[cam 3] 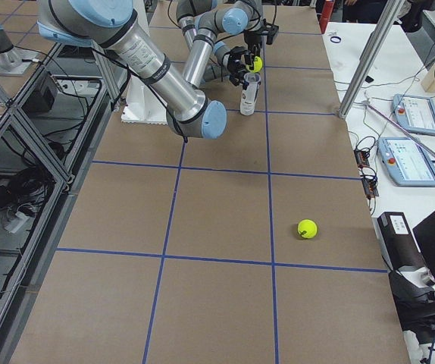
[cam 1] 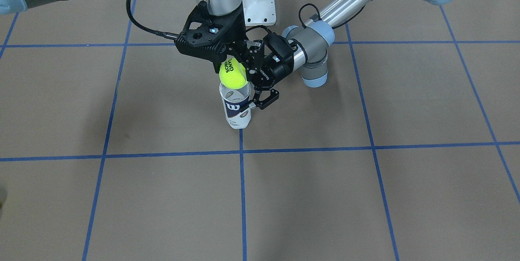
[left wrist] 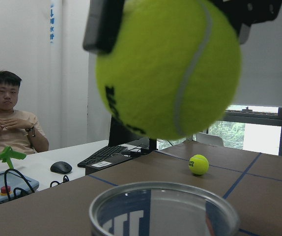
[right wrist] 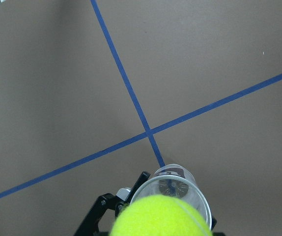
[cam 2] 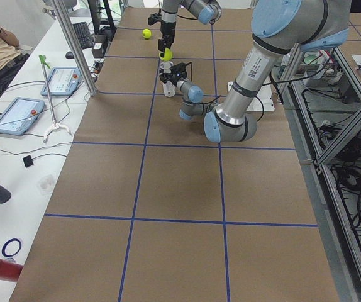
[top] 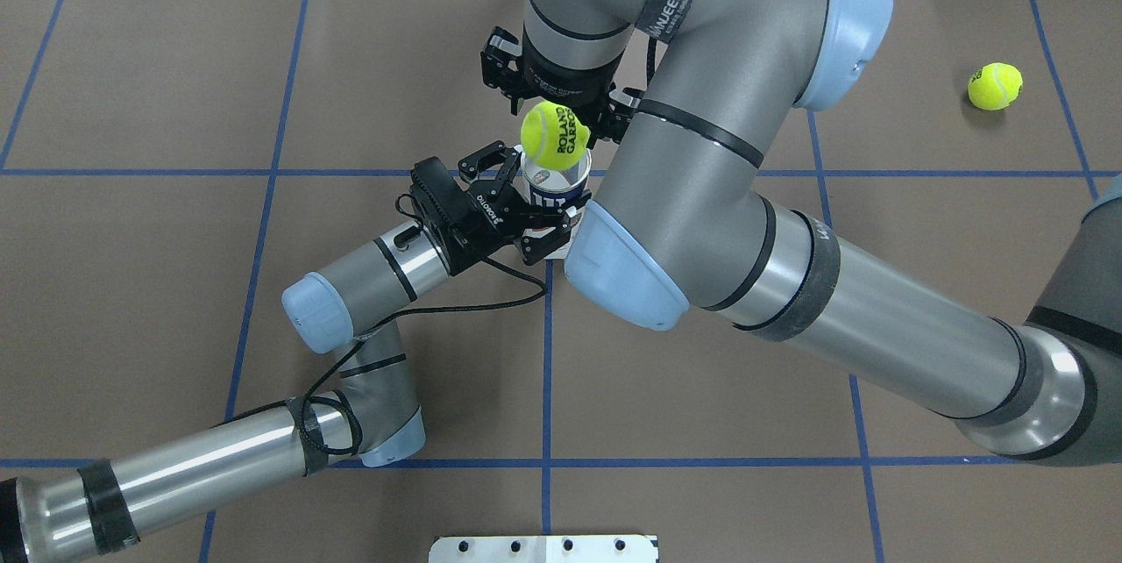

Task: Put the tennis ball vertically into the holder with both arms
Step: 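Open the right gripper to drop the ball into the can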

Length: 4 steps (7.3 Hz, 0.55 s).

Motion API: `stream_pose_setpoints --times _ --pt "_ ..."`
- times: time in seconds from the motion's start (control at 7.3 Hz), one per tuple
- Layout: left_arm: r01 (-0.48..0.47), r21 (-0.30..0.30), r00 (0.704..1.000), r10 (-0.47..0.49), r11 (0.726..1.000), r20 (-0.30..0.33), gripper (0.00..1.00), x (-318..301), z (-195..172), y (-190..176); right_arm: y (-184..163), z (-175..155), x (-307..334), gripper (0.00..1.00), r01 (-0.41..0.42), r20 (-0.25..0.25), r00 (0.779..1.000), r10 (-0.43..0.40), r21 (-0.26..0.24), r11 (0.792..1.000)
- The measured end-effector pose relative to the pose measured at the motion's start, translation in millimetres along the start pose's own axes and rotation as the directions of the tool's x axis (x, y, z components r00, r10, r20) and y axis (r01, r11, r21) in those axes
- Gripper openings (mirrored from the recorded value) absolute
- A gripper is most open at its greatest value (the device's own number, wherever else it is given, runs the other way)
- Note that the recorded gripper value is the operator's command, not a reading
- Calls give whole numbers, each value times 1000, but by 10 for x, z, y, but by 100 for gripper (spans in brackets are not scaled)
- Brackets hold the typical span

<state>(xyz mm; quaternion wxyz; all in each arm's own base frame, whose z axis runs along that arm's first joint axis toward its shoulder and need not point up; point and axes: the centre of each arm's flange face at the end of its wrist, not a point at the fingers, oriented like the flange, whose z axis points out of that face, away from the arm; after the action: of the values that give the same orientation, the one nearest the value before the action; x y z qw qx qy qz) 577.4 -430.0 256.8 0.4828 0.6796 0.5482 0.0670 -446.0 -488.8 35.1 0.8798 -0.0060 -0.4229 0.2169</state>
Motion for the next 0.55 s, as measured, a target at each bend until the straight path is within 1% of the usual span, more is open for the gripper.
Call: stream_pose_setpoints --times 0.55 --pt "-1 -2 1000 1 1000 1 84 -6 -9 9 9 -42 16 100 8 7 1000 -8 2 1000"
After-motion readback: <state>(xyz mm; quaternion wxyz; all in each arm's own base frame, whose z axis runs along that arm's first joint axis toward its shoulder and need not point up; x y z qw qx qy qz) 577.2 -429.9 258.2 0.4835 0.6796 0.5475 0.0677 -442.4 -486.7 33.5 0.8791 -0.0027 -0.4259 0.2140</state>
